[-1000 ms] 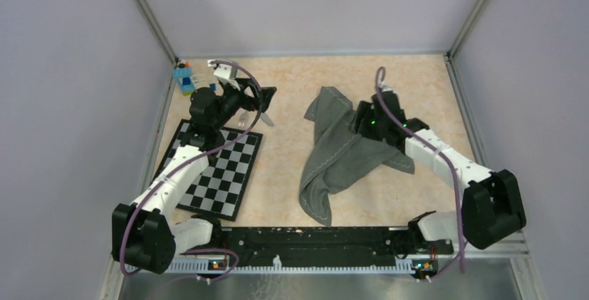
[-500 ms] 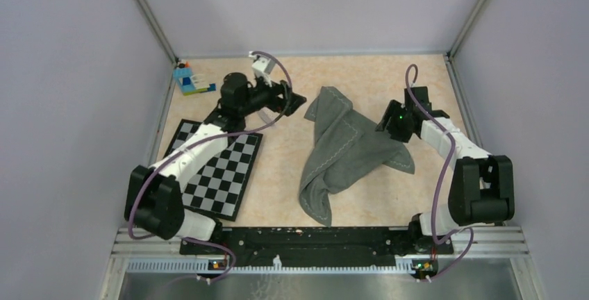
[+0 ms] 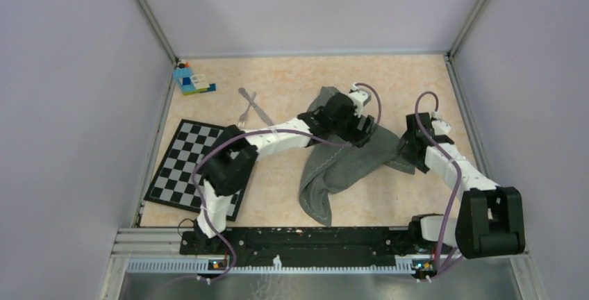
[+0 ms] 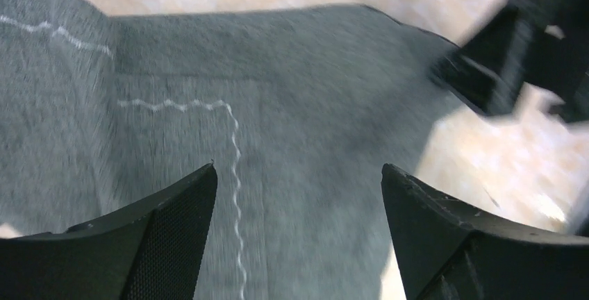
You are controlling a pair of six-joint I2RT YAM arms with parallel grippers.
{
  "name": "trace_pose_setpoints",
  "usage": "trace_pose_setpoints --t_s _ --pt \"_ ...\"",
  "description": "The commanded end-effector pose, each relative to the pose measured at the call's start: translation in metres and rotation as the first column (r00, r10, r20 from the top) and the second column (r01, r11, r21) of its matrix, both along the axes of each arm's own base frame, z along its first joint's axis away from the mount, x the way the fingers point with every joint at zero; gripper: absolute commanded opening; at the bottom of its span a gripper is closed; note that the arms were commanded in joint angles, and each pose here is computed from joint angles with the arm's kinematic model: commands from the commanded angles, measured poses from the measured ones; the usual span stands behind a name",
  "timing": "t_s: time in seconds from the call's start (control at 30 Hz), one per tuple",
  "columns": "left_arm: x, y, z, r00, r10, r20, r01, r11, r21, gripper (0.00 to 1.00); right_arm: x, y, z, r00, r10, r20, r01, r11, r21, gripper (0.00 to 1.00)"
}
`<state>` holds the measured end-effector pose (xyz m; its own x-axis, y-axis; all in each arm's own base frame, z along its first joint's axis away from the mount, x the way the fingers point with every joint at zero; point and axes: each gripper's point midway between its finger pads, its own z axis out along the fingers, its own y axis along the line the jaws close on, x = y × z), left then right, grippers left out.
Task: Fold the napkin into a case and place the utensils inside
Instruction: Pick up the crumpled napkin from the center of the board.
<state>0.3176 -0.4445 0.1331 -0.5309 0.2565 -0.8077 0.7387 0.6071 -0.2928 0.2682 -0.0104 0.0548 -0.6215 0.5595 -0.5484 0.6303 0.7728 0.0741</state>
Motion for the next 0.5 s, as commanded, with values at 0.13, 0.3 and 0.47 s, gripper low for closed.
trace_pose_setpoints --t_s 0.13,0.3,0.47 --pt "0.055 -0.034 -0.042 0.962 0.269 0.043 -0.272 0.949 0.161 0.86 -0.019 -0.005 0.001 0.989 -0.116 0.090 0.113 0.993 0.038 0.73" --pt "0.066 -0.043 -0.060 0.951 0.299 0.083 -0.310 0.921 0.236 0.83 -0.022 -0.005 0.016 0.984 -0.091 0.151 0.087 0.996 0.038 0.73" --pt "0.064 -0.046 -0.081 0.947 0.309 0.083 -0.320 0.908 0.272 0.73 -0.019 0.003 0.022 0.984 -0.055 0.168 0.043 0.997 0.069 0.72"
